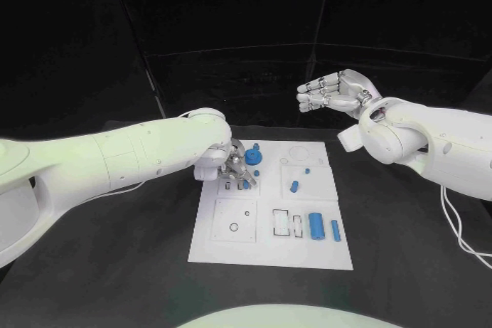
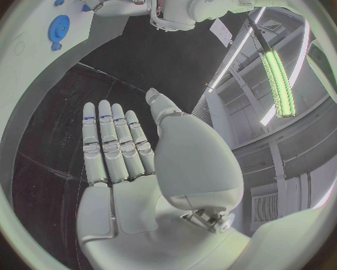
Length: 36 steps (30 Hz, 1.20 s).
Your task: Assemble the parts on the task board
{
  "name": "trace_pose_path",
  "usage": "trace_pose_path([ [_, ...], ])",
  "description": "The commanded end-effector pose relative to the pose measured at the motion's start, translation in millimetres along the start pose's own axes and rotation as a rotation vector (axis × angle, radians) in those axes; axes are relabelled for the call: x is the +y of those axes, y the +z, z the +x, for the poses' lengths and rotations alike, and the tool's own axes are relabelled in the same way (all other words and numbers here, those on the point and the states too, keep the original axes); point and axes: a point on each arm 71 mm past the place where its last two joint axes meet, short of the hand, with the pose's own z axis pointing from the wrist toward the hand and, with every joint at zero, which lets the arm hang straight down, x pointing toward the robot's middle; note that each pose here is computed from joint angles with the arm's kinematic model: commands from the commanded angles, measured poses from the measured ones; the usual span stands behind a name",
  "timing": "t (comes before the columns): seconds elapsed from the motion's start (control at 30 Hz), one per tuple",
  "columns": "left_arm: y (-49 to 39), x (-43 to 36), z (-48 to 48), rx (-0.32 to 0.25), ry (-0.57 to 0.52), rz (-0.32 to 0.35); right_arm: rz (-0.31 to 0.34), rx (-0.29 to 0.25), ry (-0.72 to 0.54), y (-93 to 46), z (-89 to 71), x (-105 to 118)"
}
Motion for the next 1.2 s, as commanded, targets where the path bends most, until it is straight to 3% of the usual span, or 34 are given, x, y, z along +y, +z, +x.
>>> trace_pose_path([
  [0.03,-0.6,-0.8,0.2,-0.004,-0.022,0.004,-0.003,0.005,-0.001,0.9,0.3,1.4],
  [0.53,-3.7,4.1,3.4,0.006,-0.107,0.031,0.007,0.016,0.001,3.0,1.1,0.0],
  [0.83,-9.0,9.6,5.1,-0.025,-0.200,0.053,0.011,0.024,0.002,5.6,2.2,-1.2],
  [1.2,-13.0,23.9,12.7,-0.087,-0.283,0.068,0.013,0.033,-0.008,7.1,3.2,-1.9],
])
